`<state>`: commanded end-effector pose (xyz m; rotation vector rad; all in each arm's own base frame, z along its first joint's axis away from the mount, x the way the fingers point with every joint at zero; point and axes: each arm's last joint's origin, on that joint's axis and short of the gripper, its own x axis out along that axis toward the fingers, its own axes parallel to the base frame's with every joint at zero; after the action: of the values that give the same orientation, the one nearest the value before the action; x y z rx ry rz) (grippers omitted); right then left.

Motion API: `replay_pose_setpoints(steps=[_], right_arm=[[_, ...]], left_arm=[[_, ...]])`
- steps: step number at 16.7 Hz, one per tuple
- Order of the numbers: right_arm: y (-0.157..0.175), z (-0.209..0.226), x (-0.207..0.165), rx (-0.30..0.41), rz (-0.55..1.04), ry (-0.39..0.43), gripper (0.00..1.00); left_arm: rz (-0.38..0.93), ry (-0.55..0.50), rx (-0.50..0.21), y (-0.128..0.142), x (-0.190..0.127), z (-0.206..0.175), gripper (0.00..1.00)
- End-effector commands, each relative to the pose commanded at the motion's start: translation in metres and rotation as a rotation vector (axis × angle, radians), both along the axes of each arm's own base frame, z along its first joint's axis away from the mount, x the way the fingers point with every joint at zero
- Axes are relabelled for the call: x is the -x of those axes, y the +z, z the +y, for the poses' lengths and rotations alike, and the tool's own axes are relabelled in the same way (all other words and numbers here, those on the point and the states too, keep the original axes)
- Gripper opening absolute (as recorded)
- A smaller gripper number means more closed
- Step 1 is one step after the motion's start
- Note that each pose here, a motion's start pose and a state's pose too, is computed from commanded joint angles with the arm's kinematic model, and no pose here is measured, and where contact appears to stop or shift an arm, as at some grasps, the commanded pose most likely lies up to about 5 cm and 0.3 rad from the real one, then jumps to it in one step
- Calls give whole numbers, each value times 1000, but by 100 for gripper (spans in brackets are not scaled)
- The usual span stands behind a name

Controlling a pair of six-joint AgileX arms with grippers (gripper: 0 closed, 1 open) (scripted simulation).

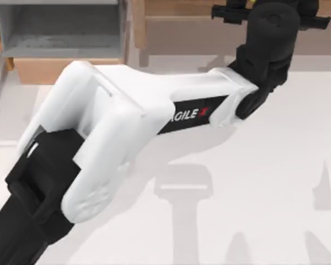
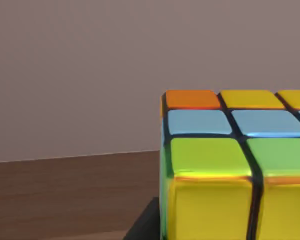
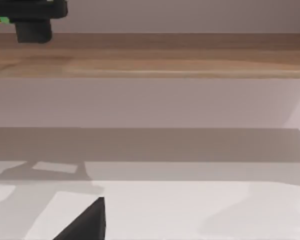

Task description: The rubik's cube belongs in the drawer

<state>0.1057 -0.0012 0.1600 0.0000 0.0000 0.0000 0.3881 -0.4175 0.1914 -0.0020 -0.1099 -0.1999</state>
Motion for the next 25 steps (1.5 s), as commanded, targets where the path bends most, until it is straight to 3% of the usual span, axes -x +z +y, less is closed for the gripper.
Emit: replay_pose_setpoints(steps=[5, 8, 15, 19, 25], right_arm=[[0, 0, 0, 0, 0, 0, 100], [0, 0, 0, 0, 0, 0, 100], [0, 0, 0, 0, 0, 0, 100], [0, 0, 0, 0, 0, 0, 100], [0, 0, 0, 0, 0, 0, 100]], left_arm=[[67, 100, -30, -14, -17, 24, 0], [107, 169, -7, -22, -30, 40, 0], [107, 157, -16, -17, -28, 37, 0], [129, 56, -108, 5, -12, 18, 0], [203, -167, -359, 43, 19, -7, 0]])
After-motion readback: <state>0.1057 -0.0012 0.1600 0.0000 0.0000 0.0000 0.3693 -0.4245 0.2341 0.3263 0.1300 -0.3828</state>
